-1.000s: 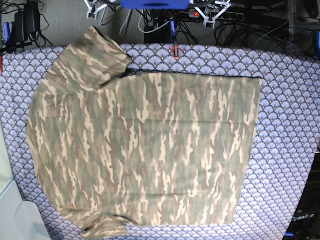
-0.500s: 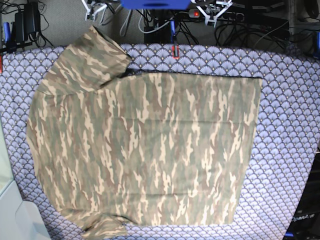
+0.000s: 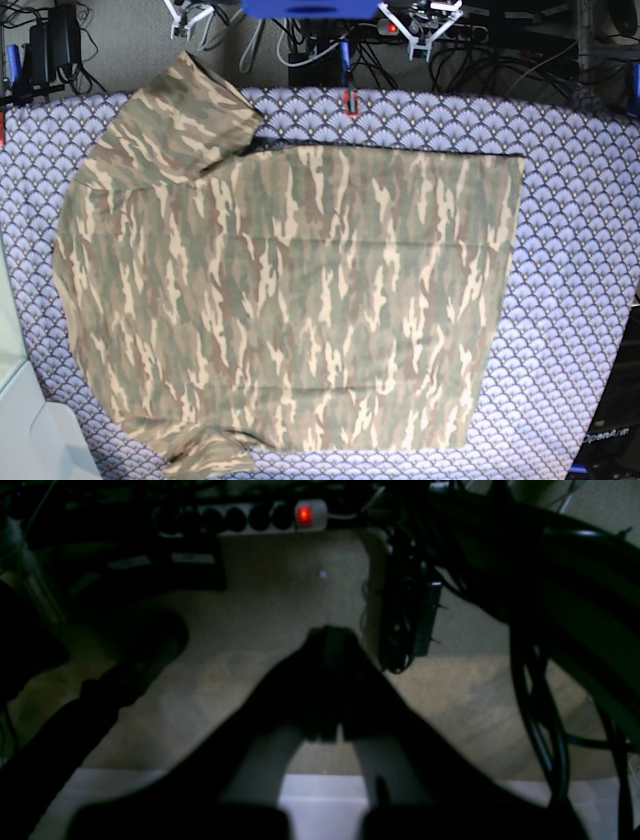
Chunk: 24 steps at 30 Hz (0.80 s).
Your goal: Fold the T-shirt properly
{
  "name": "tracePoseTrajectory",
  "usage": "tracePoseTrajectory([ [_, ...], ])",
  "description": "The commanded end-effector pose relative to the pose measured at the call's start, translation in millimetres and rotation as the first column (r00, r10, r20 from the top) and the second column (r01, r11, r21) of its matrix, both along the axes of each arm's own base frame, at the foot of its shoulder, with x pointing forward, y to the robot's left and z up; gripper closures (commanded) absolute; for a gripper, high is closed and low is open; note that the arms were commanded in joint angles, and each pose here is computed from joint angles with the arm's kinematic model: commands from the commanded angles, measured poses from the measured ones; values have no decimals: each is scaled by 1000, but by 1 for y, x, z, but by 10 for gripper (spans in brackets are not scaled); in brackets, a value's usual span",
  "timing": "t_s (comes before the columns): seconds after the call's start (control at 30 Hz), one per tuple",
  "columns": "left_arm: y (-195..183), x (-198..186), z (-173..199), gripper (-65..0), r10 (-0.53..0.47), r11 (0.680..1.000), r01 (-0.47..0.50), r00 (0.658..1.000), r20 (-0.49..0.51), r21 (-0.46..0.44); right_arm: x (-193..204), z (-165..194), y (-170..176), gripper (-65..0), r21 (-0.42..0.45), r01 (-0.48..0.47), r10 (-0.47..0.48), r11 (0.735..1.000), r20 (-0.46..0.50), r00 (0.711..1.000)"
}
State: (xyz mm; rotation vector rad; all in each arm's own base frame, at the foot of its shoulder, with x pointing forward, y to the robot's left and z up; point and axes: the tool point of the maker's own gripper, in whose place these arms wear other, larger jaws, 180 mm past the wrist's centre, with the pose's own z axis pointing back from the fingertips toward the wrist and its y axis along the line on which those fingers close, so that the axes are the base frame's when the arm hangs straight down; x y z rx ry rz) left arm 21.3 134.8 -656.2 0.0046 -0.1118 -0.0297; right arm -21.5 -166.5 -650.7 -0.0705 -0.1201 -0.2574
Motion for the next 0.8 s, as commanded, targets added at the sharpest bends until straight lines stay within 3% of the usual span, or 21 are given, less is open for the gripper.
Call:
tracePoseTrajectory([
  [0.0,0,0,0,-4,-2,1000,2,1000,3,2,-2,1,-1,0,3,0,0,1000,2,1000],
  [0.17,-1,-1,0,-4,-2,1000,2,1000,1,-1,-3,1,-1,-2,4,0,0,1000,-1,1000],
  [0.37,4,-8,1,-5,-3,1000,3,1000,1,9,-11,12,-9,-72,-17,-13,13,1000,45,999],
  [0.5,2,0,16,-5,-9,1000,9,994,106,4,-2,29,-13,-76,-33,-25,29,999,116,993],
  [0.77,2,12,52,-4,-25,1000,26,968,249,-2,-3,48,-19,-73,-53,-41,49,998,169,984],
])
